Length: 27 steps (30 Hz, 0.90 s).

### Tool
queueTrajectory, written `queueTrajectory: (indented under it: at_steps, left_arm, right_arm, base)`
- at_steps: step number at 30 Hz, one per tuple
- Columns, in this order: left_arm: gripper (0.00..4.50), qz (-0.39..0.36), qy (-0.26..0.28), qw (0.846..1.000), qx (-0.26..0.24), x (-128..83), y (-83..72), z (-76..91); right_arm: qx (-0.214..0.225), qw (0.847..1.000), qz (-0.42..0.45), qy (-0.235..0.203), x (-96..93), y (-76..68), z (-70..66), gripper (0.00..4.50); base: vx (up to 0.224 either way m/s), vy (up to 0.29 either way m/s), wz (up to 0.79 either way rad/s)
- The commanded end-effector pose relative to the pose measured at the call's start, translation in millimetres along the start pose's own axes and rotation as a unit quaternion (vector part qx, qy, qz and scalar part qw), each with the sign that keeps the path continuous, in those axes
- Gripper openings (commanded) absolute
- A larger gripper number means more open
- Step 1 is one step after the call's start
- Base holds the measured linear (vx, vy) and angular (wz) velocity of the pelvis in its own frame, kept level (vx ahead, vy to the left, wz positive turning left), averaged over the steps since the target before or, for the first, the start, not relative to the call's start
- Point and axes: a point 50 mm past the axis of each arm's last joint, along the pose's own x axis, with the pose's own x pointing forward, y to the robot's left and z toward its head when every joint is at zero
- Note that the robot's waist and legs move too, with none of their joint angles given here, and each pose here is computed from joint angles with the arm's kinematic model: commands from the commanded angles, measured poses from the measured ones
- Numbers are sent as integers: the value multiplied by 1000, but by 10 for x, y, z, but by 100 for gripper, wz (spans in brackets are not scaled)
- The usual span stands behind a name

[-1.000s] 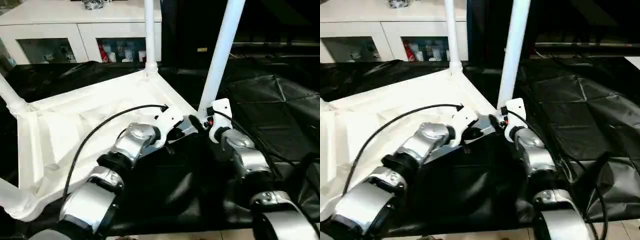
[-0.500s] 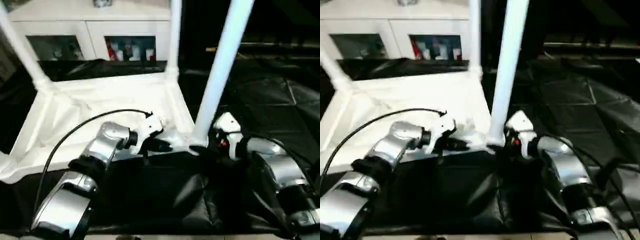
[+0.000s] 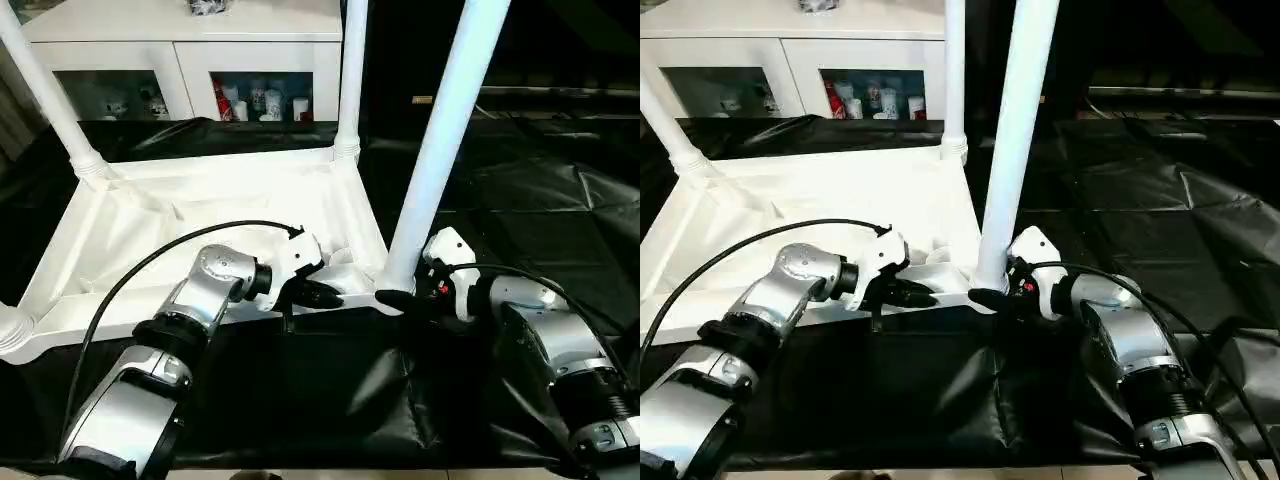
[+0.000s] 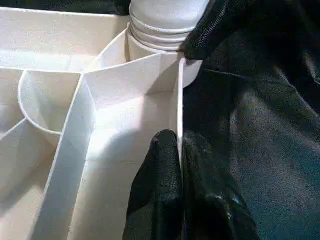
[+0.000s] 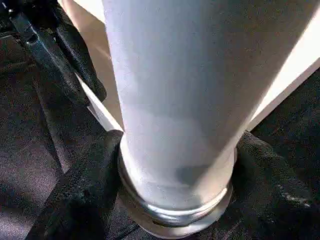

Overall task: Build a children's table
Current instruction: Rotate leg to tighten

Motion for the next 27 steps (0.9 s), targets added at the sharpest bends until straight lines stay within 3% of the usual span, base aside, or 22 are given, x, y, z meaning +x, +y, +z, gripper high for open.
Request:
queueTrajectory:
  at_steps: [1,5,8,12,14,16,19,21,23,27]
  left_arm:
    - [0,-28,-49,998,8,43,-40,131]
    - [0,-24,-48,999,7,54,-41,125]
    - [0,54,-11,998,9,142,35,84]
    - [0,165,-13,986,-37,363,120,165]
    - [0,214,-20,975,-54,442,153,226]
    - [0,237,-27,969,-67,639,107,348]
    - [0,211,-24,976,-54,721,45,377]
    - [0,206,-22,977,-48,719,43,370]
    - [0,205,-22,977,-47,709,48,361]
    - [0,181,-27,983,-21,558,92,303]
  right_arm:
    - [5,1000,-2,-9,46,28,19,284]
    - [25,999,-33,-14,84,18,-29,279]
    - [96,987,-130,-21,208,-6,-176,278]
    - [173,951,-256,-13,398,-28,-273,277]
    - [186,941,-282,-11,470,-32,-263,277]
    - [196,928,-316,-21,631,-34,-169,277]
    - [184,935,-303,-36,698,-23,-80,277]
    - [187,936,-293,-50,712,-26,-33,332]
    - [189,938,-286,-62,717,-32,3,346]
    - [145,953,-251,-93,610,-127,137,389]
  base:
    - [0,0,0]
    - [0,0,0]
    - [0,0,0]
    - [0,0,0]
    - [0,0,0]
    - [0,0,0]
    - [0,0,0]
    - [0,0,0]
    - [0,0,0]
    - [0,0,0]
